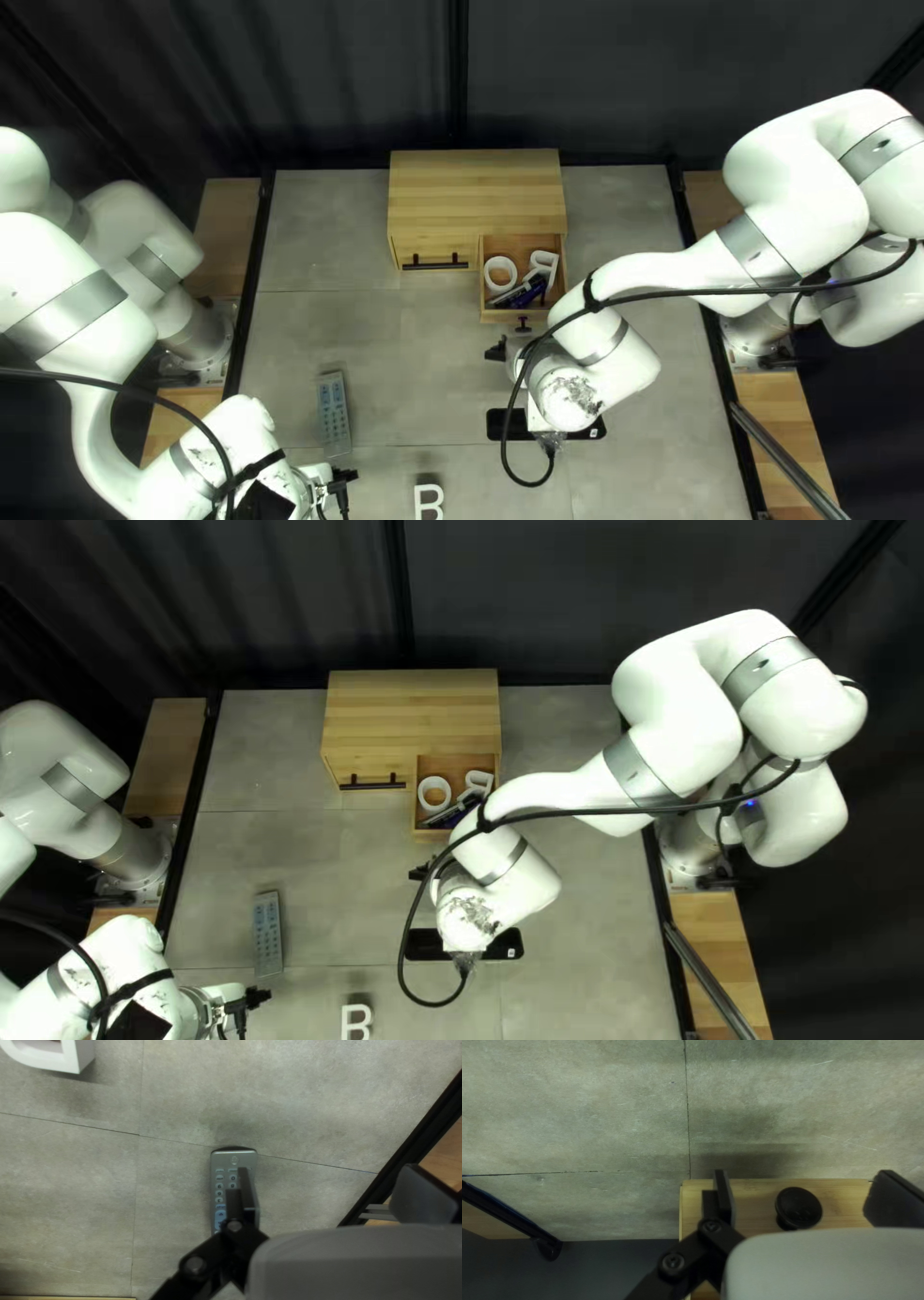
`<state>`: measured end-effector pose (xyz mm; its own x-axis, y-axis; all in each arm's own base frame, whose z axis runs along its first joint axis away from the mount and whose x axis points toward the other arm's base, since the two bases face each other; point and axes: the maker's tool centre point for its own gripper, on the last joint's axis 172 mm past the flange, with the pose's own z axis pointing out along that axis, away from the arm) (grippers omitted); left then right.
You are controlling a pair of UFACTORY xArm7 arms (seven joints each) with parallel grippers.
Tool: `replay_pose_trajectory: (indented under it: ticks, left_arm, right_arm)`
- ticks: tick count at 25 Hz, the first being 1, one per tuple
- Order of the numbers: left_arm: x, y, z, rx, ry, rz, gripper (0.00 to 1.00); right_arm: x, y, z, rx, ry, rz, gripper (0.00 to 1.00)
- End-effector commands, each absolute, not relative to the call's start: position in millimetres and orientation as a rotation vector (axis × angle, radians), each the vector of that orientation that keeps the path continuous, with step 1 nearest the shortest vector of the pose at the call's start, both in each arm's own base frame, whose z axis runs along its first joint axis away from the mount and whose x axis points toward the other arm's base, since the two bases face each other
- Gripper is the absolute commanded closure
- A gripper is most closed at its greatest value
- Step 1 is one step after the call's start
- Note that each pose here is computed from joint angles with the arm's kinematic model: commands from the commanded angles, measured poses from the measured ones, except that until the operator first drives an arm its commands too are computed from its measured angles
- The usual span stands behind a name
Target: Open drawers and place objects into drawer and close
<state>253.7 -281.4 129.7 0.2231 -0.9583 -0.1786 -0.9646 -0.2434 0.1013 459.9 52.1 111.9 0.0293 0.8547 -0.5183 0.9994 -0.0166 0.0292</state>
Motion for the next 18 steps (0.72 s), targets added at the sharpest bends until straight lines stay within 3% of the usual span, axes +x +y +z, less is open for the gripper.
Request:
replay_pose_trajectory:
  ticks: [1,18]
  left_arm:
    - [253.7,-281.4,129.7,-2.432,1.913,0.317,0.00]
    - [253.7,-281.4,129.7,-2.432,1.913,0.317,0.00]
  right_arm:
    - [460.2,51.2,112.2,1.926,1.880,-0.509,0.00]
    - [459.7,43.9,109.9,1.910,1.881,-0.515,0.00]
